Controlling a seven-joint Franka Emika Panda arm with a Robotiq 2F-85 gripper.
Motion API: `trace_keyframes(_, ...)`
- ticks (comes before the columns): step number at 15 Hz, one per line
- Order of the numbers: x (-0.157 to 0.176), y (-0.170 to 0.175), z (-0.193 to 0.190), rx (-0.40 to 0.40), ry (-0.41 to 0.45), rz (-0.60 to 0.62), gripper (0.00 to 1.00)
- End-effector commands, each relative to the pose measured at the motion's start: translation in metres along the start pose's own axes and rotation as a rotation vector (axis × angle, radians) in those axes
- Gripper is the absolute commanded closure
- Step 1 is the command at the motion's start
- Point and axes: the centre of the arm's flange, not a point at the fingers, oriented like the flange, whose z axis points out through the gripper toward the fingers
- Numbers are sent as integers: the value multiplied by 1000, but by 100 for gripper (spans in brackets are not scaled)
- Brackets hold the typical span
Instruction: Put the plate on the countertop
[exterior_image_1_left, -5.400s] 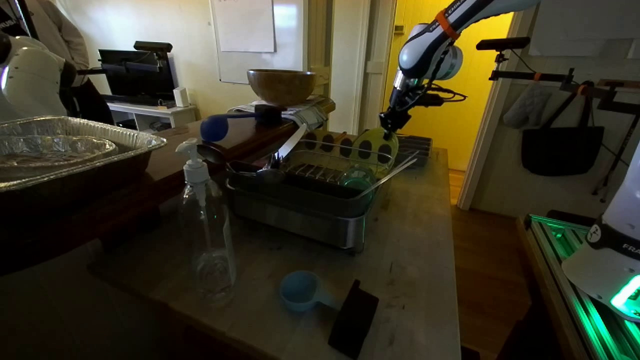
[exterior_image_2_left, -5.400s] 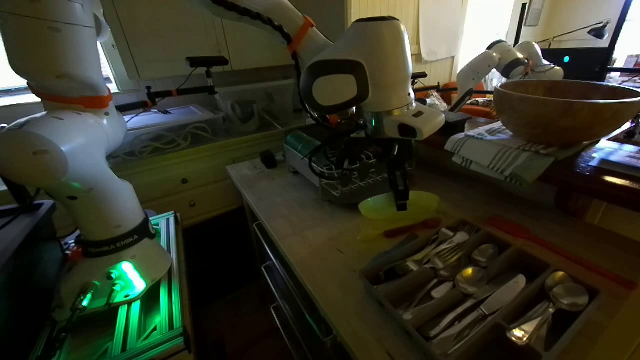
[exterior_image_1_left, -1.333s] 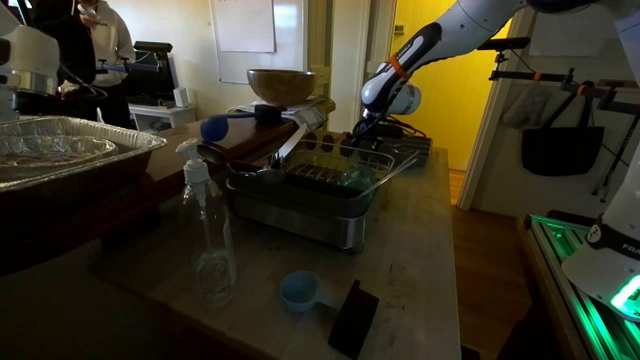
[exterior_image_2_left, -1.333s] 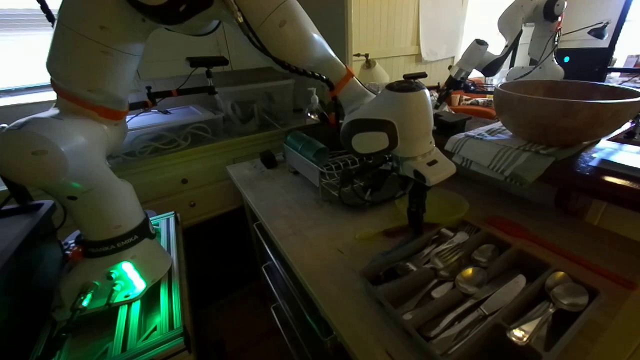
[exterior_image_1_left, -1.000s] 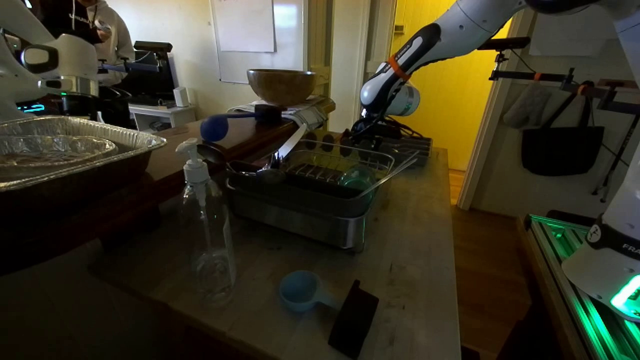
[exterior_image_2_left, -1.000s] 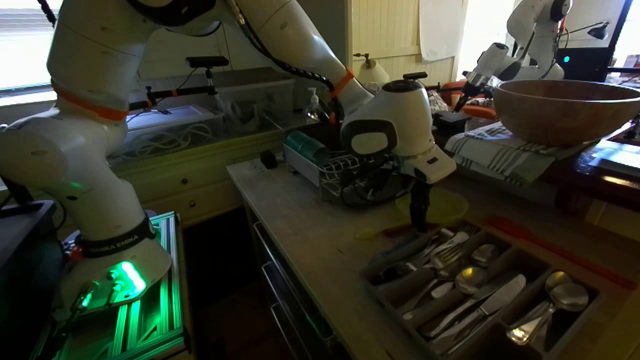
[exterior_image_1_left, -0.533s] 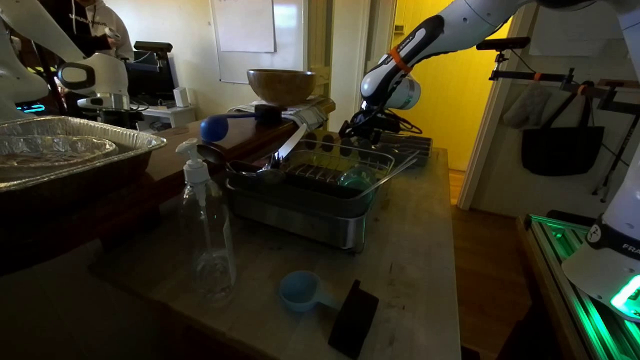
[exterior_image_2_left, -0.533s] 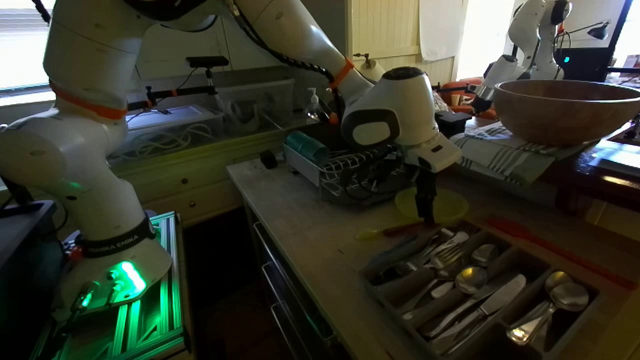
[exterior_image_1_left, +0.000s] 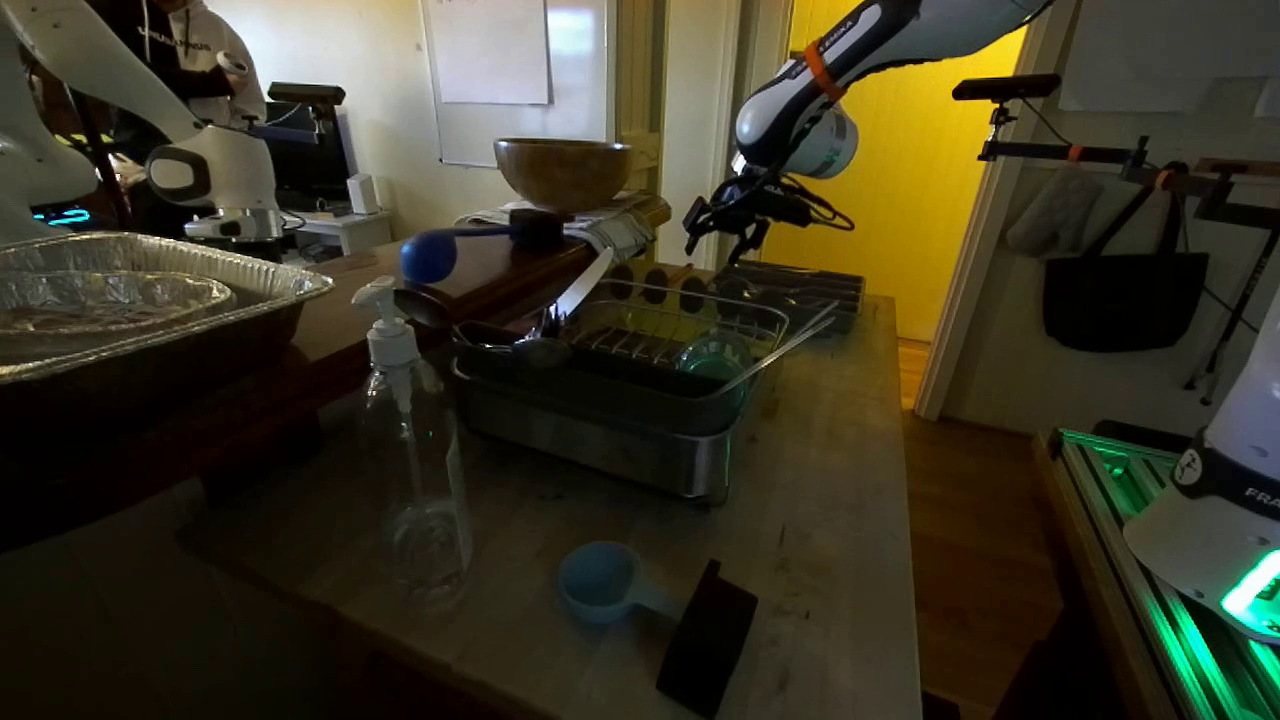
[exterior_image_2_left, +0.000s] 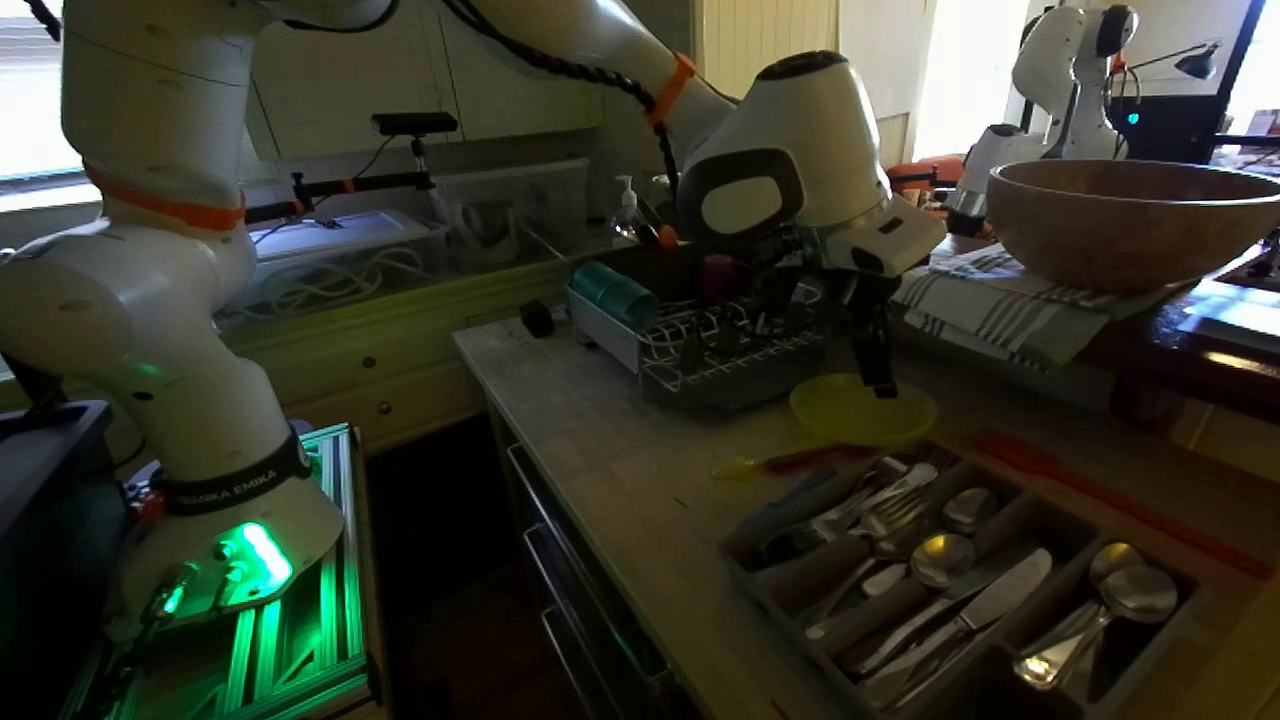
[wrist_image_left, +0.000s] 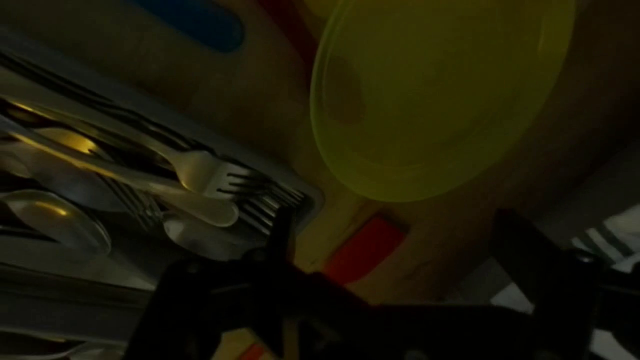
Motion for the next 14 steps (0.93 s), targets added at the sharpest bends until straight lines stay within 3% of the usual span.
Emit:
trace_keyframes(1, -8, 4, -36, 10, -58, -87, 0)
trace_keyframes(6, -10, 2, -65, 2, -149, -253, 0)
trace_keyframes(14, -23, 6, -93, -47, -175, -523, 0)
